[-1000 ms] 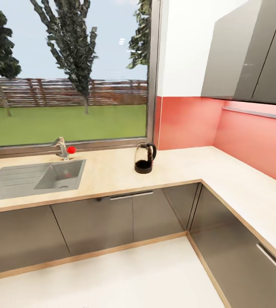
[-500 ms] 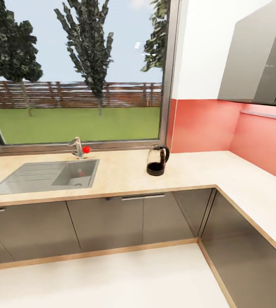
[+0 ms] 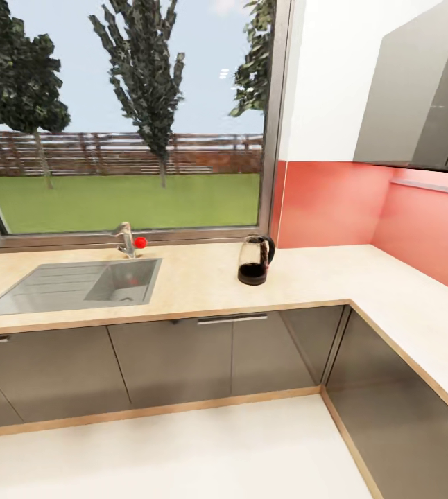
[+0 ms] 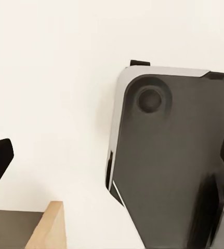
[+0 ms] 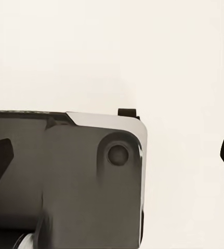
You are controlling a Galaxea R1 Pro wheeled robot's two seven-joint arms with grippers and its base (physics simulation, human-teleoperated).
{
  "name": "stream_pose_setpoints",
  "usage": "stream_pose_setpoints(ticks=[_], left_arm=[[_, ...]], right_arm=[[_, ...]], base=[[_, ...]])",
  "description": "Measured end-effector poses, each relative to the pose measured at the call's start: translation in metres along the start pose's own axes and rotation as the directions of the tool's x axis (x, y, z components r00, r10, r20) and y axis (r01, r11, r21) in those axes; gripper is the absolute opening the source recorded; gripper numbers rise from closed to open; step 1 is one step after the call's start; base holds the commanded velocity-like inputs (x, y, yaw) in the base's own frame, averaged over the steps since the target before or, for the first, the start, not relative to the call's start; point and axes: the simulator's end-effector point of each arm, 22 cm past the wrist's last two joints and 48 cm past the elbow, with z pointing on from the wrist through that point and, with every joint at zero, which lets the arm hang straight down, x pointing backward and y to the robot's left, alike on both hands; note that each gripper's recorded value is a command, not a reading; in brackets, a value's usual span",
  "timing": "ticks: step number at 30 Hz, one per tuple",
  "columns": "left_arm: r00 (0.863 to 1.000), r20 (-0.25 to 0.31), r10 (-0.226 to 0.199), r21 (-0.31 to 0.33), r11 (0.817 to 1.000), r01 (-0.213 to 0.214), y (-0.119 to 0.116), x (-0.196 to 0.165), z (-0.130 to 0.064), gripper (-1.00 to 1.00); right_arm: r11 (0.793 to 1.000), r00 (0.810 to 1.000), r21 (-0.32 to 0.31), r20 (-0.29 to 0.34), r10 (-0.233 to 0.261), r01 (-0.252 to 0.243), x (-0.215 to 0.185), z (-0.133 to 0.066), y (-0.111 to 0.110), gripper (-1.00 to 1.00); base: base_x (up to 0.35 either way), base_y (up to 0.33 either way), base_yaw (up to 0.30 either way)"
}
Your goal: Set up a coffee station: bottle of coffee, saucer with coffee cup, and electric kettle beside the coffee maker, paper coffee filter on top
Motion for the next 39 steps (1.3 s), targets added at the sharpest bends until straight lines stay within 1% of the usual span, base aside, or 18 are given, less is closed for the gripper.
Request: stream_pose_setpoints(ticks=[5,10,13,16,17,19,20,22,23,25,27,29,31,33,34,36,37,39], left_arm=[[1.0,0.004,0.002,-0.007,1.0,-0.002,0.005,-0.002,0.0,1.0],[1.0,0.015,0.007,-0.016,1.0,-0.006,0.012,-0.009,0.001,1.0],[0.999,0.038,0.014,-0.044,0.999,-0.013,0.032,-0.022,0.001,1.0],[0.996,0.087,0.023,-0.086,0.996,-0.016,0.057,-0.048,-0.001,1.0],[0.994,0.104,0.026,-0.099,0.995,-0.015,0.063,-0.057,-0.002,1.0],[0.99,0.138,0.031,-0.121,0.993,-0.014,0.074,-0.075,-0.004,1.0],[0.989,0.145,0.032,-0.125,0.992,-0.014,0.076,-0.078,-0.004,1.0],[0.986,0.163,0.035,-0.136,0.991,-0.013,0.081,-0.087,-0.006,1.0],[0.985,0.169,0.036,-0.139,0.99,-0.012,0.082,-0.09,-0.006,1.0],[0.984,0.174,0.037,-0.142,0.99,-0.012,0.083,-0.093,-0.007,1.0],[0.984,0.176,0.038,-0.143,0.99,-0.012,0.084,-0.094,-0.007,1.0],[0.983,0.177,0.039,-0.145,0.989,-0.013,0.085,-0.095,-0.007,1.0],[0.983,0.179,0.04,-0.15,0.989,-0.013,0.089,-0.096,-0.008,1.0],[0.983,0.18,0.041,-0.156,0.988,-0.013,0.093,-0.097,-0.008,1.0],[0.983,0.18,0.041,-0.157,0.988,-0.013,0.094,-0.097,-0.008,1.0],[0.982,0.182,0.042,-0.16,0.987,-0.013,0.097,-0.098,-0.009,1.0],[0.982,0.184,0.042,-0.161,0.987,-0.012,0.097,-0.1,-0.009,1.0],[0.982,0.186,0.042,-0.16,0.987,-0.012,0.097,-0.102,-0.009,1.0]], right_arm=[[1.0,1.0,0.002,0.0,0.005,-0.005,0.0,0.0,0.0,1.0],[1.0,1.0,0.002,0.004,0.008,-0.008,-0.002,0.0,-0.001,1.0],[1.0,1.0,0.004,0.009,0.006,-0.006,-0.005,0.0,-0.001,1.0],[1.0,1.0,0.008,0.022,0.003,-0.003,-0.01,0.0,-0.004,1.0],[1.0,0.999,0.014,0.041,0.0,0.0,-0.02,0.001,-0.006,1.0],[0.999,0.994,0.031,0.107,-0.013,0.01,-0.052,0.0,-0.013,1.0],[0.999,0.992,0.037,0.128,-0.019,0.014,-0.062,0.0,-0.015,1.0],[0.998,0.975,0.062,0.217,-0.037,0.024,-0.107,-0.006,-0.024,1.0],[0.997,0.963,0.076,0.266,-0.048,0.029,-0.131,-0.011,-0.029,1.0],[0.994,0.927,0.099,0.369,-0.07,0.035,-0.182,-0.025,-0.034,1.0],[0.992,0.881,0.117,0.466,-0.088,0.037,-0.231,-0.044,-0.033,1.0],[0.99,0.826,0.133,0.554,-0.104,0.035,-0.276,-0.067,-0.031,1.0],[0.989,0.767,0.144,0.631,-0.116,0.031,-0.317,-0.092,-0.027,1.0],[0.988,0.702,0.153,0.702,-0.125,0.024,-0.358,-0.12,-0.022,1.0],[0.988,0.682,0.155,0.72,-0.128,0.021,-0.37,-0.128,-0.021,1.0],[0.988,0.61,0.155,0.782,-0.128,0.008,-0.412,-0.159,-0.016,1.0],[0.989,0.573,0.148,0.811,-0.12,-0.004,-0.433,-0.175,-0.015,1.0],[0.993,0.503,0.113,0.861,-0.079,-0.037,-0.469,-0.204,-0.012,1.0]], base=[[0.011,-0.237,0.0],[0.127,-0.221,0.0],[0.052,-0.063,0.0],[0.014,-0.016,0.0],[0.005,-0.006,0.0],[0.003,-0.004,0.0],[0.002,-0.002,0.0],[0.001,-0.001,0.0],[0.0,0.0,0.0],[0.0,0.0,0.0],[0.0,0.0,0.0],[0.0,0.0,0.0],[0.0,0.0,0.0],[0.0,0.0,0.0],[0.0,0.0,0.0],[0.0,0.0,0.0],[0.0,0.0,0.0],[0.0,0.0,0.0]])
